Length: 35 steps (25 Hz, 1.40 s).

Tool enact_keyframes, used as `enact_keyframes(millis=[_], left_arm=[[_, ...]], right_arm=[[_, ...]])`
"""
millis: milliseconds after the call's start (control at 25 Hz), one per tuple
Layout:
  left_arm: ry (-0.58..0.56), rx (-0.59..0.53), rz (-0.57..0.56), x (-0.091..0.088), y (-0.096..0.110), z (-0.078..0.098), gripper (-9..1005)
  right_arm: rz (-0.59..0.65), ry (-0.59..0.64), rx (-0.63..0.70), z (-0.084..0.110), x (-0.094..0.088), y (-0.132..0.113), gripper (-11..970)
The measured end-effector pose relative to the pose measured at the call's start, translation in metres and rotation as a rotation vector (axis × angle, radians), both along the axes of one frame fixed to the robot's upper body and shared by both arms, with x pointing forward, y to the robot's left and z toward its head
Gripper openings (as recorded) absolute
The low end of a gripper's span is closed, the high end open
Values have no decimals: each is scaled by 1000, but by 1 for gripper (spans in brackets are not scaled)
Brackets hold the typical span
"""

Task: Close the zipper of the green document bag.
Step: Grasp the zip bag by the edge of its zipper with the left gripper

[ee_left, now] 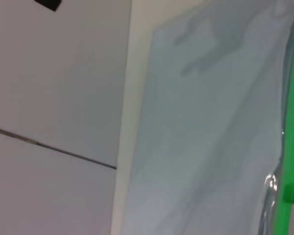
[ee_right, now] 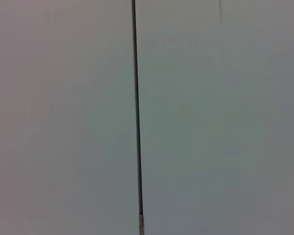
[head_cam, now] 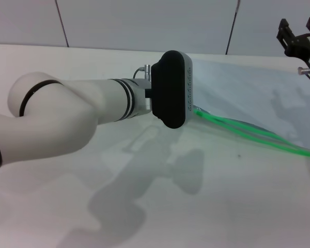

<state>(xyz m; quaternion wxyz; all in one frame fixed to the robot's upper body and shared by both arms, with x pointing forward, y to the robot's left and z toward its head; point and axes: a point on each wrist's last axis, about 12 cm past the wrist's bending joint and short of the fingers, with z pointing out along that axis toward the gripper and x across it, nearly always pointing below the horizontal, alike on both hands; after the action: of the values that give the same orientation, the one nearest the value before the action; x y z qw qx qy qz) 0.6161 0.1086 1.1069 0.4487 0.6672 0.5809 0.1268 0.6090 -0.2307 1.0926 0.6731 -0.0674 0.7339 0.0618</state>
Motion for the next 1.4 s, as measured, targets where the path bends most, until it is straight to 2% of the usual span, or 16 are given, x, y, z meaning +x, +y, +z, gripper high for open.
enact_keyframes(millis=[1400], left_arm=[[-53, 1, -96, -10, -18, -15, 811]], right_arm=[[9, -5, 3, 2, 0, 3, 645]])
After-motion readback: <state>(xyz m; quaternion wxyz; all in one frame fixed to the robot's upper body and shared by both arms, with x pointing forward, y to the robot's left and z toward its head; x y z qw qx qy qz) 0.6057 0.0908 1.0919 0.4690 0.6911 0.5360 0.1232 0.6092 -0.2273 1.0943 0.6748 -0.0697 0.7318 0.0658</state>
